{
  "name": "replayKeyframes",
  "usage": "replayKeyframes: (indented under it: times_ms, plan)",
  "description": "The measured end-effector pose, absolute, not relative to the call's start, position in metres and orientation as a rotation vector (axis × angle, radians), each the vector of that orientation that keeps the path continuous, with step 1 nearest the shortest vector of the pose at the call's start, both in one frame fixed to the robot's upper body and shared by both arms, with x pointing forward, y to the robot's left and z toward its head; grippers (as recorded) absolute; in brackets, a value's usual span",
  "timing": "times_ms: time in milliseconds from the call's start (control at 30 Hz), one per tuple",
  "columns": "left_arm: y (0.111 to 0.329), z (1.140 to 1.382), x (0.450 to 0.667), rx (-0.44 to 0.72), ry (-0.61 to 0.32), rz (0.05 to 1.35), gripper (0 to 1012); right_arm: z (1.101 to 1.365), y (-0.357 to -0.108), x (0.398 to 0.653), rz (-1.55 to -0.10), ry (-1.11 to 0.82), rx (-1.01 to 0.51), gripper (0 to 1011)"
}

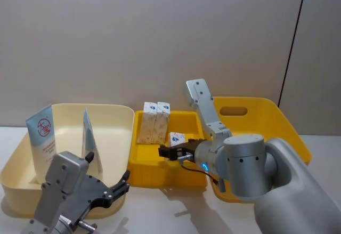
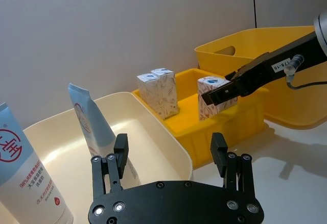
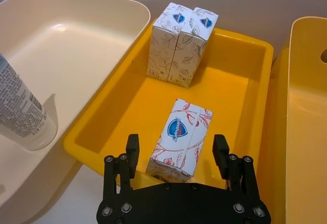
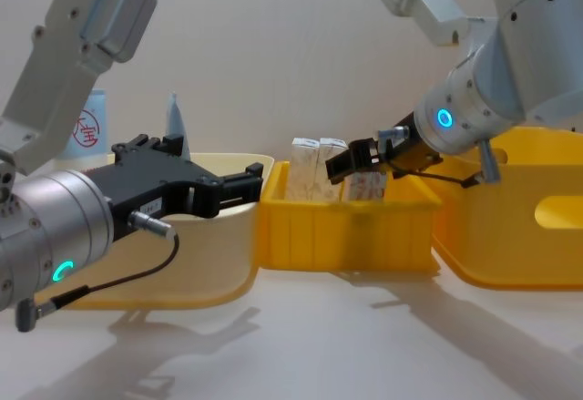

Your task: Bimanual collaborative sorting of washing and personal care products

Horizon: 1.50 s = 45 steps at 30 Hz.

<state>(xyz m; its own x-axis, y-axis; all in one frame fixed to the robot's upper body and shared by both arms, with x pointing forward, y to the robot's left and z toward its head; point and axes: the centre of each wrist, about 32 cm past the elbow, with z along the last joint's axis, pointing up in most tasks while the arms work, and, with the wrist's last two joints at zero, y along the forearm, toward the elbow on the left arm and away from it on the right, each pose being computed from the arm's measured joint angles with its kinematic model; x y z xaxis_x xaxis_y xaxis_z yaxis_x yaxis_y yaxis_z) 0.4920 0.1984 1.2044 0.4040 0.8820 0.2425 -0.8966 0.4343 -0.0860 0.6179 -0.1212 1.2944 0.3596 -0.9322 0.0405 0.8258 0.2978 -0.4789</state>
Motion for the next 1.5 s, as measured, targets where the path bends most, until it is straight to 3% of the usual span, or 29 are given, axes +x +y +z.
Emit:
replayKeyframes:
  times_ms: [567, 1500]
  plan:
    - [0.1984, 1.2044, 0.492, 0.061, -0.268, 1.124, 1003, 1.2933, -0.1205, 0.6193, -1.188, 0.267, -0.46, 440]
    - [0.1984, 1.2044, 0.492, 0.061, -0.268, 1.124, 1003, 1.2998, -0.1199, 0.6184, -1.195, 0.192, -0.414, 441]
